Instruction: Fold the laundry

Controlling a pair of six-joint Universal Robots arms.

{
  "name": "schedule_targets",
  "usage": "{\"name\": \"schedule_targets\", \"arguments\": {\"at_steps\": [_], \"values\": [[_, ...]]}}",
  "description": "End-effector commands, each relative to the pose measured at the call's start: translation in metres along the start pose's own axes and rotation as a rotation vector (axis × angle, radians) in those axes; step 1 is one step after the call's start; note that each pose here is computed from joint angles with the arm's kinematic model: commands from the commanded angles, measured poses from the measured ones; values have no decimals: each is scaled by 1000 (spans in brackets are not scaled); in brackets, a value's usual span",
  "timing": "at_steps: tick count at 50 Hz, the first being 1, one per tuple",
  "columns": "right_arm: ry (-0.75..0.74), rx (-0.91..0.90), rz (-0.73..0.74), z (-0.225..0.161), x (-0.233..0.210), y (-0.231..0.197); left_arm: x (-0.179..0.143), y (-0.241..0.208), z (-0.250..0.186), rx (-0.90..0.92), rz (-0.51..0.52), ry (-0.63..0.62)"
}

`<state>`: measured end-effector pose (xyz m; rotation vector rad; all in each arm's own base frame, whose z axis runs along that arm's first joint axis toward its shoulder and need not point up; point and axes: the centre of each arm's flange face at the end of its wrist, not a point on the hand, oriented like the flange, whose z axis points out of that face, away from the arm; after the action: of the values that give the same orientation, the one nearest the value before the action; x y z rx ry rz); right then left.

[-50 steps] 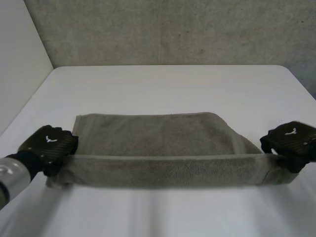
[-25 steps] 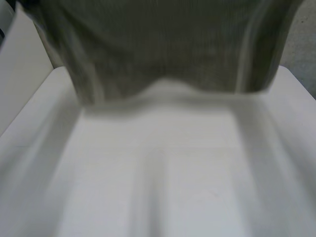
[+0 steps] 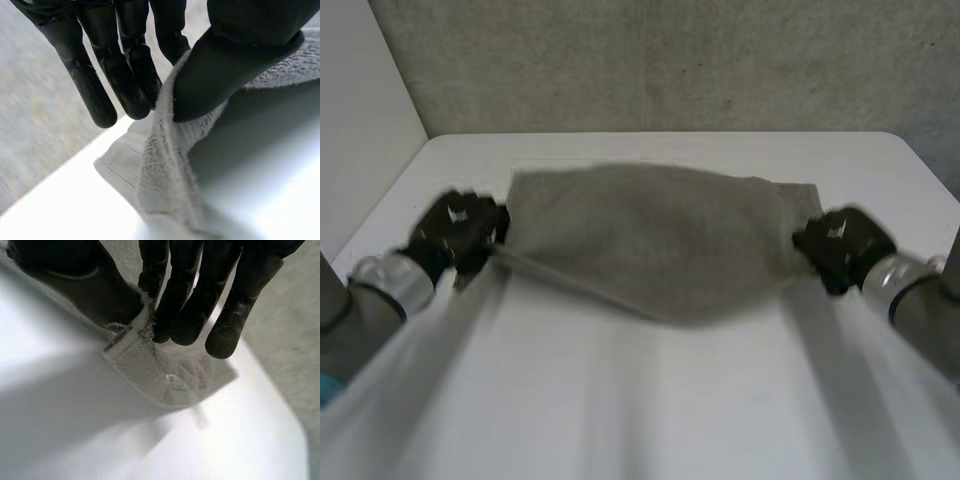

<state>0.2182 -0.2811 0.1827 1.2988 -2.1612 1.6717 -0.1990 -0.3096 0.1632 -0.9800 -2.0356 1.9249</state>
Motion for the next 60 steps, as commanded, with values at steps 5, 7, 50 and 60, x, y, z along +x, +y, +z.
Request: {"name": "schedule_targets", "arguments": {"at_steps": [5, 7, 50, 60], "values": [[-18, -49, -62, -4, -20, 25, 22, 37, -17, -132, 121, 54], [32, -8, -54, -10, -6, 14, 19, 37, -18, -137, 124, 46], [108, -75, 7, -13, 31, 27, -6, 36, -21, -182, 147, -72], [-323, -344, -112, -67, 20, 42, -8, -3, -73, -293, 246, 1]]}}
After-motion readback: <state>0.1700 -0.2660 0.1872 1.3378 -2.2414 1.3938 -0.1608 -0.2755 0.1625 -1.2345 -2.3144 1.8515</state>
